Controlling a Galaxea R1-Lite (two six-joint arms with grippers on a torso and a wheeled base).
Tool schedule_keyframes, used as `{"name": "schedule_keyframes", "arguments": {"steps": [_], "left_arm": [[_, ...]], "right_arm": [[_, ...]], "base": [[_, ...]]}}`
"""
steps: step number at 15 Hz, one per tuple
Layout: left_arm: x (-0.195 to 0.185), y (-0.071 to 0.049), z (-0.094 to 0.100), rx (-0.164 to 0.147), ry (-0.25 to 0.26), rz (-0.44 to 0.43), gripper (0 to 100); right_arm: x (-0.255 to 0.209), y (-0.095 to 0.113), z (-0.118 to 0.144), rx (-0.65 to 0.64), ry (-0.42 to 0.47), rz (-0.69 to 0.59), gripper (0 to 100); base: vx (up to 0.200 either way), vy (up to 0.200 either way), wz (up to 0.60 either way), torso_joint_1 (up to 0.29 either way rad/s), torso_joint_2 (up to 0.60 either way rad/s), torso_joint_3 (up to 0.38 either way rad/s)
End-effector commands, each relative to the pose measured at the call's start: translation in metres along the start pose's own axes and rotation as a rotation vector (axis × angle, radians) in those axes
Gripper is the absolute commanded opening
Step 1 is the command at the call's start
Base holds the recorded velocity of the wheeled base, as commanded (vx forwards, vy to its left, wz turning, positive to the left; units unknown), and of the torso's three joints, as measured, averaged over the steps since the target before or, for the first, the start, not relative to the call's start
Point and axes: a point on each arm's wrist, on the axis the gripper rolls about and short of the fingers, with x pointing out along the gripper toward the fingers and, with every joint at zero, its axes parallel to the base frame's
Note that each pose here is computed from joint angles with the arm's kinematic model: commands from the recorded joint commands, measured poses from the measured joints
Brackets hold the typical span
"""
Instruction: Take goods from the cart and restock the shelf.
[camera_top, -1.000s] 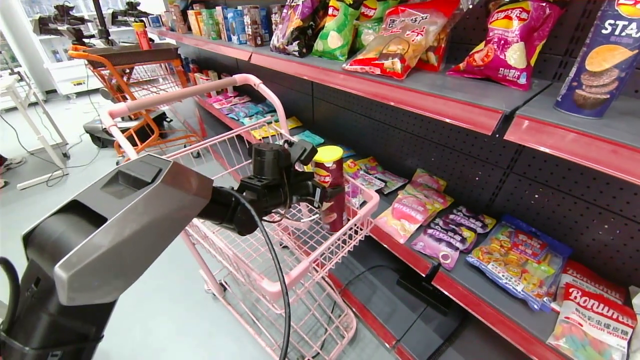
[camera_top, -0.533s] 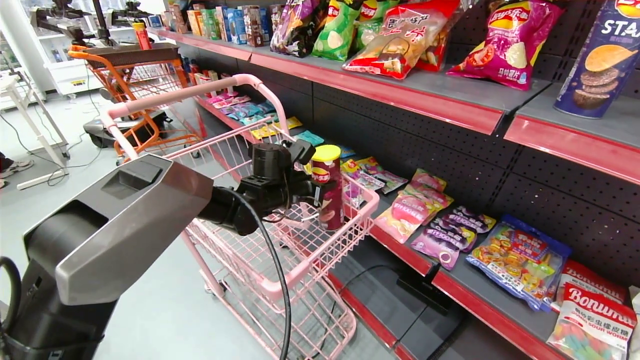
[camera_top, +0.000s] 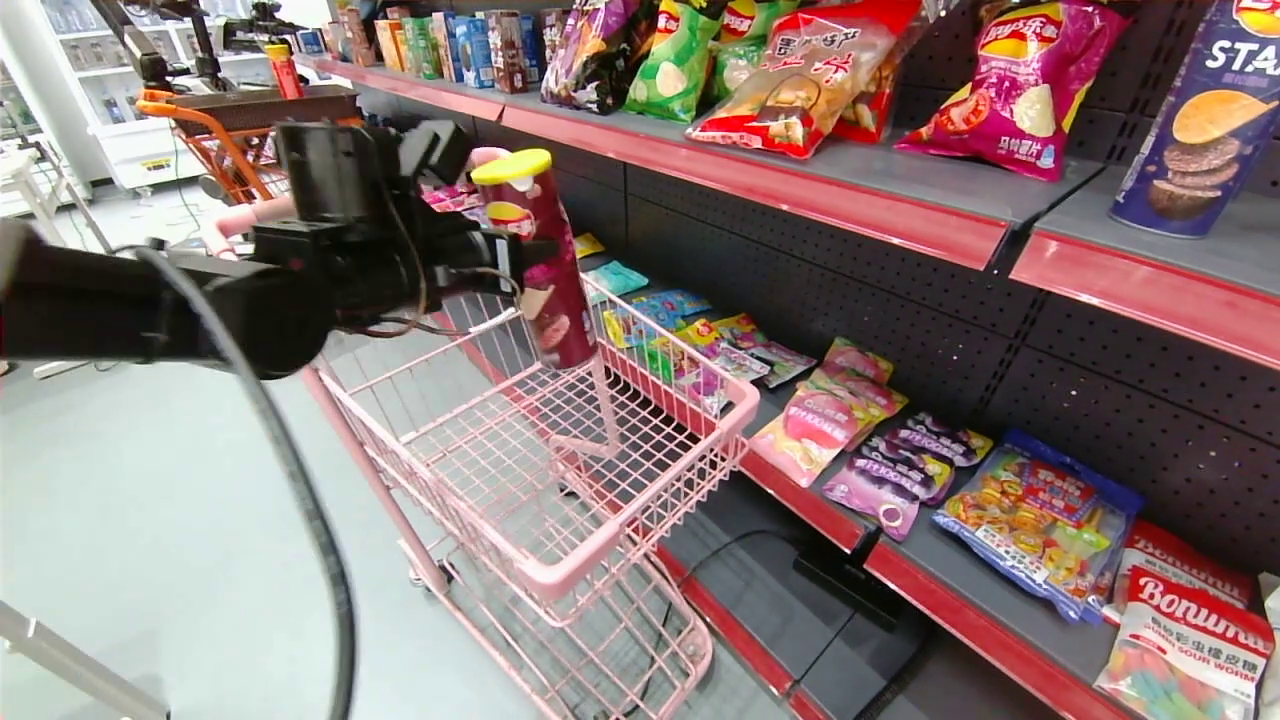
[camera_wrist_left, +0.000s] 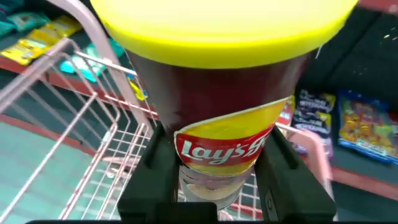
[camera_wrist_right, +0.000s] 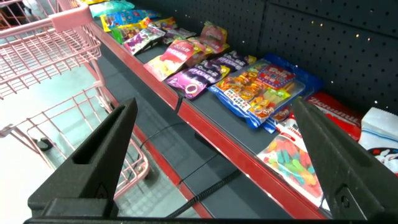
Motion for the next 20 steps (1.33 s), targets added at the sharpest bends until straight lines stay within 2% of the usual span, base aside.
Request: {"name": "schedule_keyframes", "arguments": {"steps": [1,3,4,5,7,8,9,11,13,15,16,17,20], "left_arm": [[-0.112,-0.021,0.048,0.020,-0.094,0.043,0],[-0.181,-0.037,0.043,0.037,-0.139,0.075,0],[-0.198,-0.040,0.038,0.049,-0.147,0.091,0],[-0.236,-0.049,0.022,0.080,-0.163,0.122,0],[-0.275,-0.062,0.005,0.087,-0.178,0.154,0],[-0.293,-0.068,-0.005,0.083,-0.168,0.178,0],[-0.312,-0.074,-0.017,0.075,-0.155,0.236,0],[-0.331,-0.080,-0.041,0.067,-0.151,0.325,0],[-0.342,-0.085,-0.059,0.065,-0.149,0.362,0],[-0.346,-0.088,-0.066,0.064,-0.139,0.364,0],[-0.347,-0.089,-0.070,0.086,-0.137,0.361,0],[-0.348,-0.089,-0.071,0.096,-0.137,0.361,0],[-0.348,-0.089,-0.072,0.105,-0.132,0.362,0]], "right_arm": [[0.000,0.000,0.000,0.000,0.001,0.001,100],[0.000,0.000,0.000,0.000,0.001,0.000,100],[0.000,0.000,0.000,0.000,0.001,0.001,100],[0.000,0.000,0.000,0.000,0.001,0.001,100],[0.000,0.000,0.000,0.000,0.001,0.001,100],[0.000,0.000,0.000,0.000,0.001,0.000,100],[0.000,0.000,0.000,0.000,0.001,0.000,100],[0.000,0.000,0.000,0.000,0.001,0.001,100],[0.000,0.000,0.000,0.000,0.001,0.000,100],[0.000,0.000,0.000,0.000,0.001,0.000,100],[0.000,0.000,0.000,0.000,0.001,0.000,100],[0.000,0.000,0.000,0.000,0.001,0.000,100],[0.000,0.000,0.000,0.000,0.001,0.000,100]], "base": [[0.000,0.000,0.00,0.000,0.00,0.000],[0.000,0.000,0.00,0.000,0.00,0.000],[0.000,0.000,0.00,0.000,0.00,0.000],[0.000,0.000,0.00,0.000,0.00,0.000],[0.000,0.000,0.00,0.000,0.00,0.000],[0.000,0.000,0.00,0.000,0.00,0.000],[0.000,0.000,0.00,0.000,0.00,0.000],[0.000,0.000,0.00,0.000,0.00,0.000],[0.000,0.000,0.00,0.000,0.00,0.000],[0.000,0.000,0.00,0.000,0.00,0.000],[0.000,0.000,0.00,0.000,0.00,0.000],[0.000,0.000,0.00,0.000,0.00,0.000],[0.000,0.000,0.00,0.074,-0.31,-0.232]]}}
